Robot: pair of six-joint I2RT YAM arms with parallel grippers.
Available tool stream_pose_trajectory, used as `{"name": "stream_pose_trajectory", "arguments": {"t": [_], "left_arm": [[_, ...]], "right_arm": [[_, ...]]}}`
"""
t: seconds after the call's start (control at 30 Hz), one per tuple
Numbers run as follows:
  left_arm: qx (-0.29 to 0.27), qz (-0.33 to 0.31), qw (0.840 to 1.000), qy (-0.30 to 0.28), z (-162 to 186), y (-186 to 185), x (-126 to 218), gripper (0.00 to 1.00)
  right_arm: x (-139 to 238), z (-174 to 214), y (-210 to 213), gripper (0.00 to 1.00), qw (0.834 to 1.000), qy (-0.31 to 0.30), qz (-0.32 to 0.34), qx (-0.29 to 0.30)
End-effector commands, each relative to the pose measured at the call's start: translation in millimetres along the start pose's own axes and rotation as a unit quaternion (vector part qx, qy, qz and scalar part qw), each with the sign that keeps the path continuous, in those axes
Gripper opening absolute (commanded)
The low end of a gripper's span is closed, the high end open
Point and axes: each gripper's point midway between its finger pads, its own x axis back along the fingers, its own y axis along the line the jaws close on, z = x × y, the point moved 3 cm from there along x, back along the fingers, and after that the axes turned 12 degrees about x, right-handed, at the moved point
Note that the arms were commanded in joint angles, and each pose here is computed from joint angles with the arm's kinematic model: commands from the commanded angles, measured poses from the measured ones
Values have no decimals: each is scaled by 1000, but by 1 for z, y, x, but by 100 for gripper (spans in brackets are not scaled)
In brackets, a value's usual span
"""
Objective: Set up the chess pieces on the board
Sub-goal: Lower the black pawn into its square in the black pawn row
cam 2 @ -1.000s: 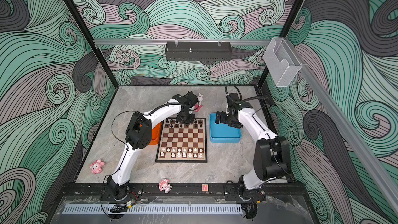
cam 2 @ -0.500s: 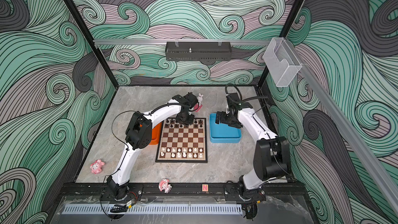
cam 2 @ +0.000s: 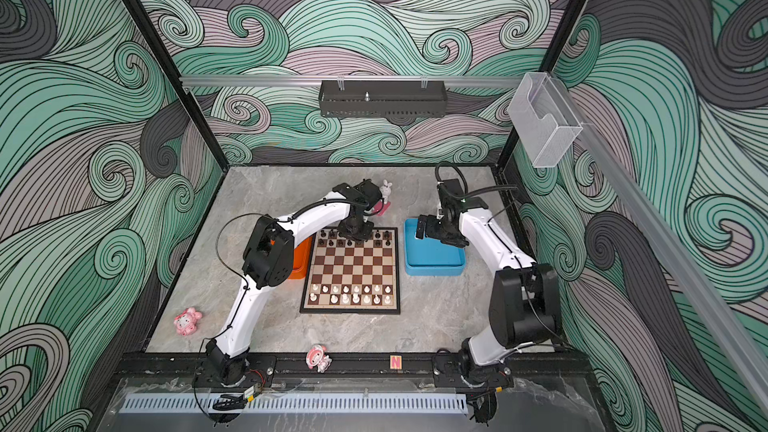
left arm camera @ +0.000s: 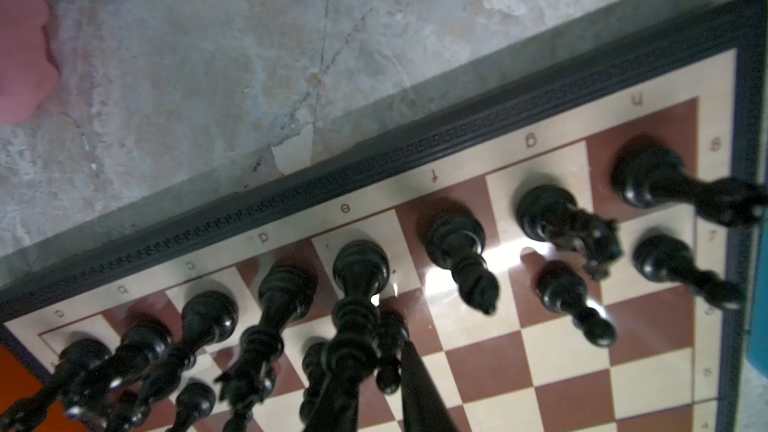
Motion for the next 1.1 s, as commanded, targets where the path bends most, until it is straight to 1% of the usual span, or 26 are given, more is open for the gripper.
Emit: {"name": "stream_pose_trajectory", "arguments": {"t": [0.0,0.33,1.07], "left_arm": [[-4,-7,1000,8,2,-1,2,22],[2,18,1000,16,4,-9,2,22],[3,21,1000,19,6,-9,5,22]], "right_arm": [[-2,4,-3,100,1000,5,1,0],[-1,4,-4,100,1000,3,3,-1],[-1,3,-5,100,1000,3,3,-3]]}}
